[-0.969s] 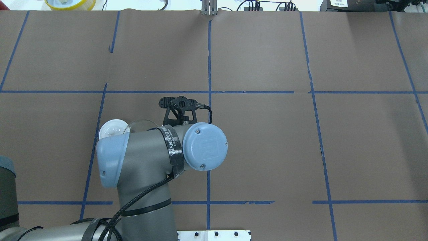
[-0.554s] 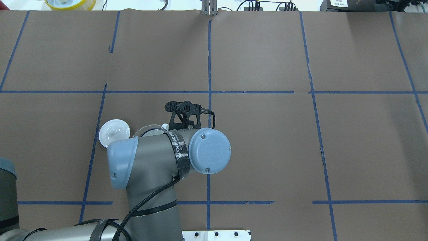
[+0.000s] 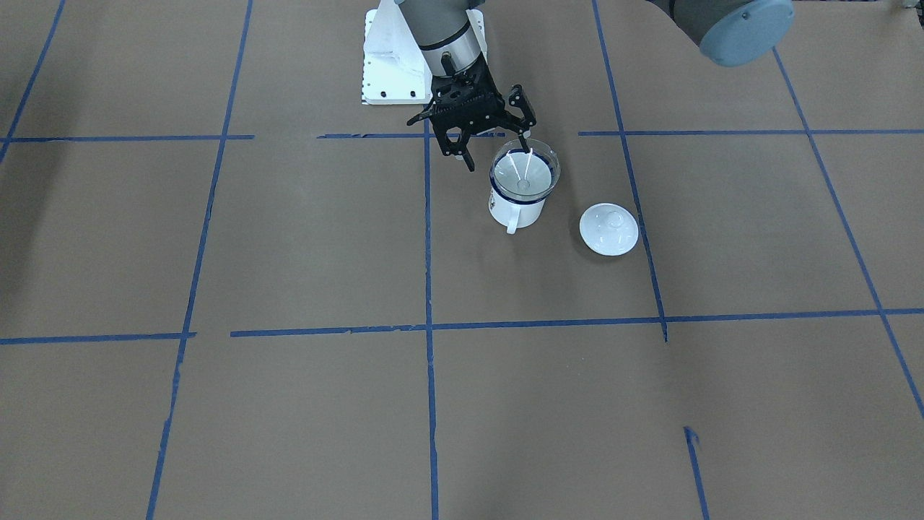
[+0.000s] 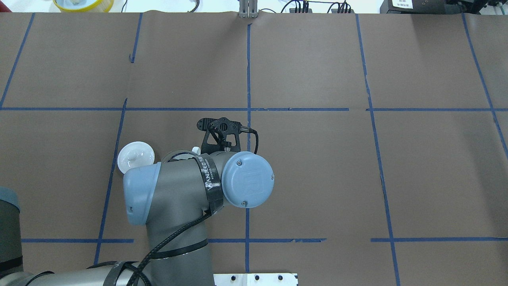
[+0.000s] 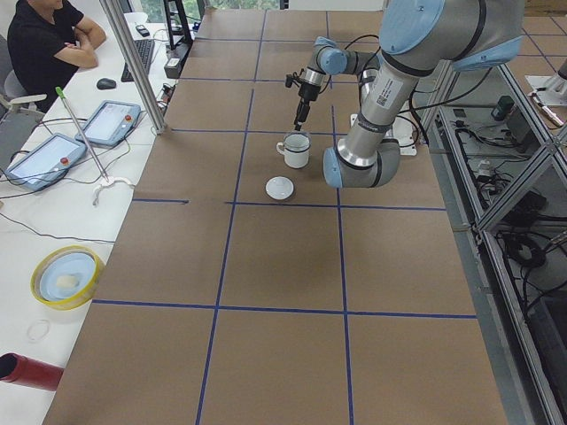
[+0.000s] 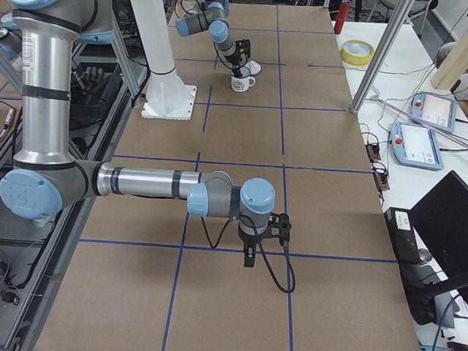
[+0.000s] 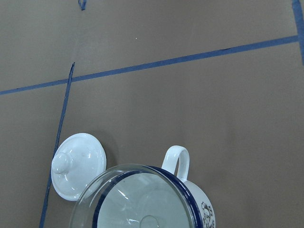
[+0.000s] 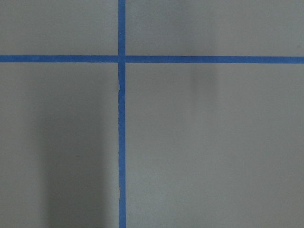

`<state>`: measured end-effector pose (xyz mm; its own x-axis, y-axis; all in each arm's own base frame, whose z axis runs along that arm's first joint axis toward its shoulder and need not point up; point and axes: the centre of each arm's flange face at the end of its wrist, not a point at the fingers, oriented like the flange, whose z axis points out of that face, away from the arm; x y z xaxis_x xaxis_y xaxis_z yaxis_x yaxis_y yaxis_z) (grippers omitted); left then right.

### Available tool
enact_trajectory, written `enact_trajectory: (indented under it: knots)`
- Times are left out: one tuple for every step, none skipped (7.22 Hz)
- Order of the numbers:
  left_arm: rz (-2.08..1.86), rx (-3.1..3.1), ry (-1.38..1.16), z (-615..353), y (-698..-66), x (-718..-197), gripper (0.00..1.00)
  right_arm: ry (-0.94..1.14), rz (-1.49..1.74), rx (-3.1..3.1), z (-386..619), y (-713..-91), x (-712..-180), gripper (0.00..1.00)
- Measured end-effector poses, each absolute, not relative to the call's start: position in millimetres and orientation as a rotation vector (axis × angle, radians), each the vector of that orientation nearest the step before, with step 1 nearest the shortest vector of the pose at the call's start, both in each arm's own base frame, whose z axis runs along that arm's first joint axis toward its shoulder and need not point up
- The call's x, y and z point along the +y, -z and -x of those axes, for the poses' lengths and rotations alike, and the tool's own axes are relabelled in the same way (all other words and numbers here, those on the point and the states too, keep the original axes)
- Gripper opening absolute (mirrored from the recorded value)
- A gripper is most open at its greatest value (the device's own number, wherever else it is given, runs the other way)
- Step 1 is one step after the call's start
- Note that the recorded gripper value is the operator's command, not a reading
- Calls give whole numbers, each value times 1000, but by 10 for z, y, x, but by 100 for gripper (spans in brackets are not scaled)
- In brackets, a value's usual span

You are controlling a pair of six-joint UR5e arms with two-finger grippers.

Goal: Place funnel on cup
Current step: 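Carry the funnel with the left gripper over the open mug, then lower the funnel into the mug mouth and open the left gripper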

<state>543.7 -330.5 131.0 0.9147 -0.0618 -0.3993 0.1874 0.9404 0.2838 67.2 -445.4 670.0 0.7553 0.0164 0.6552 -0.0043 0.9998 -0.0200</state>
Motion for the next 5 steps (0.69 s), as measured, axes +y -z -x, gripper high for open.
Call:
enact_trajectory:
  knots:
    - [-338,453,140,-5269,-1159,-3282,100,-11,18,-715,-672,-6700,-4454,100]
    - [-358,517,154,-5027,-992,-3326,100,-11,18,-715,-672,-6700,-4454,100]
    - [-375,581,163,-4751,-856,-3487,100,-11,18,-715,-672,-6700,-4454,100]
    - [-380,643,155,-4458,-773,-3743,100,-11,18,-715,-672,-6700,-4454,100]
    - [-385,710,133,-4090,-770,-4097,100,-11,18,-715,-671,-6700,-4454,100]
